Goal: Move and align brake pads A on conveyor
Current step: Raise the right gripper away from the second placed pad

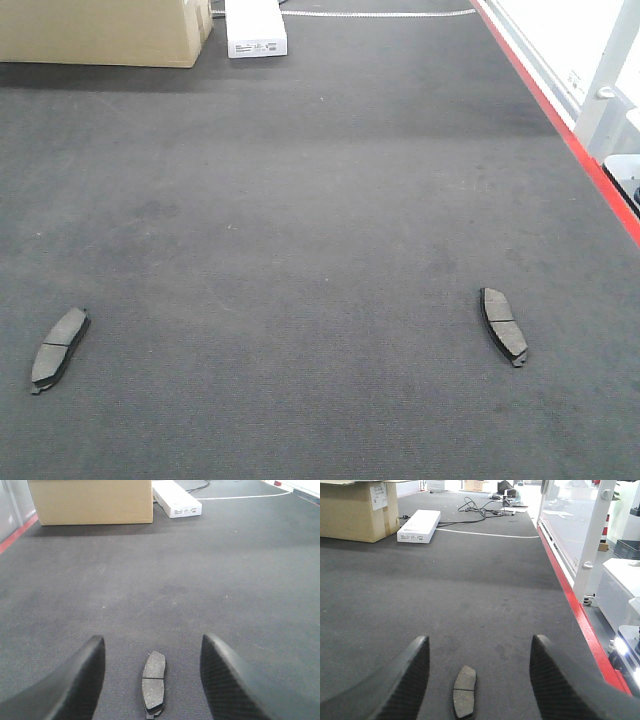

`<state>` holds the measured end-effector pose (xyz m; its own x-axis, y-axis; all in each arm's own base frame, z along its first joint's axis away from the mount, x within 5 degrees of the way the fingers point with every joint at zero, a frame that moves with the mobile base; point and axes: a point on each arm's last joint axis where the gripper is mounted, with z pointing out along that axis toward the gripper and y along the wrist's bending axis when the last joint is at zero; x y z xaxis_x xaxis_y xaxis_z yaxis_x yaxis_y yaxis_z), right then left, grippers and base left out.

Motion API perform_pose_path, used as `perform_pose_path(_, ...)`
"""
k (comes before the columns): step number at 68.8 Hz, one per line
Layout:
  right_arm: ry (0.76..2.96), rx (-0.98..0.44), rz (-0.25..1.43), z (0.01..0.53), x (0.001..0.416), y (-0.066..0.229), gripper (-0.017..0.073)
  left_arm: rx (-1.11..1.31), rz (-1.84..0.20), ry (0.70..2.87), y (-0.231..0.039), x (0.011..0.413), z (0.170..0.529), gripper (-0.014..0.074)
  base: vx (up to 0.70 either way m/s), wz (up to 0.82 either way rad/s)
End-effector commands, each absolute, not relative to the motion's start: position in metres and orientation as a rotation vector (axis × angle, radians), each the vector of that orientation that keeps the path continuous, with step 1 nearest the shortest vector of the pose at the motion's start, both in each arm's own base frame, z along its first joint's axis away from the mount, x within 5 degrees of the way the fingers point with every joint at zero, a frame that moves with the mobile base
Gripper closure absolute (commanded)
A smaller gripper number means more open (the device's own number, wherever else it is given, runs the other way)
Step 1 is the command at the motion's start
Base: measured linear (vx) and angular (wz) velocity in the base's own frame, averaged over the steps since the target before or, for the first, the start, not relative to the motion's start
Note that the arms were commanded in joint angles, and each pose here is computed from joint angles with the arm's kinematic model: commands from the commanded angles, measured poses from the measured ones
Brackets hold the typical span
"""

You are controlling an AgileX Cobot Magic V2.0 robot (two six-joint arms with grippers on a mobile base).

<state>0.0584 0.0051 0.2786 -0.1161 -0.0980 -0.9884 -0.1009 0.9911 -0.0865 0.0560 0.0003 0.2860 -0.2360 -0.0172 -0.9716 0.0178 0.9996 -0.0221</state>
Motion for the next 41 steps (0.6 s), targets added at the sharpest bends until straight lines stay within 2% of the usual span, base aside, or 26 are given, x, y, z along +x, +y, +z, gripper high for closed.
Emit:
perform_pose_path(1,1.606,-0.149,-0.002,0.2914,0.0589,0.0052,0.0123,0.003,-0.047,1.719,-0.0006,0.0575,0.2996,0.02,0.0,0.0)
perform_pose_path(41,1.624,-0.151,-0.002,0.2897,0.0589,0.0052,0.0123,0.003,-0.047,1.719,-0.0006,0.0575,0.2996,0.02,0.0,0.0)
